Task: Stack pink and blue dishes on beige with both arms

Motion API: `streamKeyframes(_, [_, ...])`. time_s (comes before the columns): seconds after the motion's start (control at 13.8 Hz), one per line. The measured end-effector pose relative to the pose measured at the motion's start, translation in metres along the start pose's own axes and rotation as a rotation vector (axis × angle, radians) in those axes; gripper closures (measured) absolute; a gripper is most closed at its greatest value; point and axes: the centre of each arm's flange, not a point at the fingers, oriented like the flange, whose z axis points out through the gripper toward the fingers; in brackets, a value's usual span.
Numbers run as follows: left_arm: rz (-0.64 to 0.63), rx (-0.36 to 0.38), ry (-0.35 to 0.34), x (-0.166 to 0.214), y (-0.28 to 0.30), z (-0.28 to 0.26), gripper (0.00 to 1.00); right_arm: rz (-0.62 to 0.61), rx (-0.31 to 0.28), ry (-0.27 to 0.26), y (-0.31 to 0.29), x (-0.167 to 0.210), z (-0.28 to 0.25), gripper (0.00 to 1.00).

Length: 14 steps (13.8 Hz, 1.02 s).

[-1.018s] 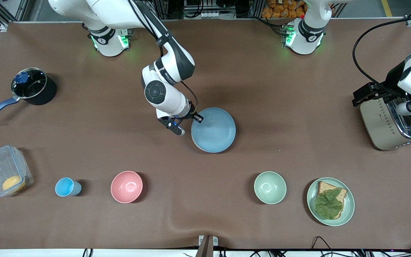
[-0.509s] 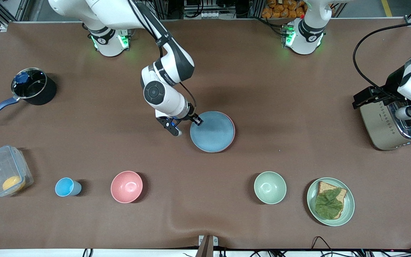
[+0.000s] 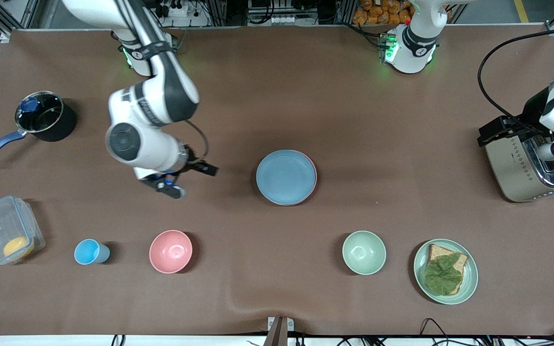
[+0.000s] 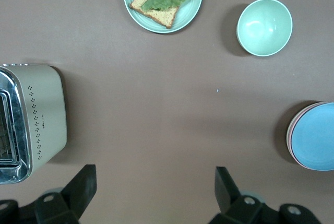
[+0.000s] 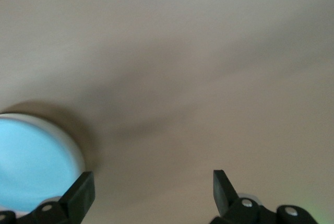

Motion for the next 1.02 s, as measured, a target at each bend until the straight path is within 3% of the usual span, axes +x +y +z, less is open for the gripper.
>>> streamKeyframes(0.15, [0.001, -0.001, 0.003, 0.0, 0.0, -0.001, 0.0, -0.075, -0.052, 0.013, 0.047, 0.026, -0.009, 0.0])
streamKeyframes(0.29, [0.001, -0.004, 0.018, 0.0, 0.001, -0.008, 0.0, -0.13, -0.062, 0.021, 0.097, 0.047, -0.02, 0.0])
streamKeyframes(0.58, [0.001, -0.007, 0.032, 0.0, 0.001, -0.016, 0.0, -0.178, -0.018, 0.02, 0.193, 0.063, -0.054, 0.0])
streamKeyframes(0.8, [0.001, -0.007, 0.032, 0.0, 0.001, -0.016, 0.0, -0.193, 0.003, 0.028, 0.197, 0.056, -0.066, 0.0])
streamKeyframes(1.02, [0.0, -0.007, 0.032, 0.0, 0.0, -0.016, 0.0, -0.214, -0.02, 0.031, 0.197, 0.049, -0.078, 0.0])
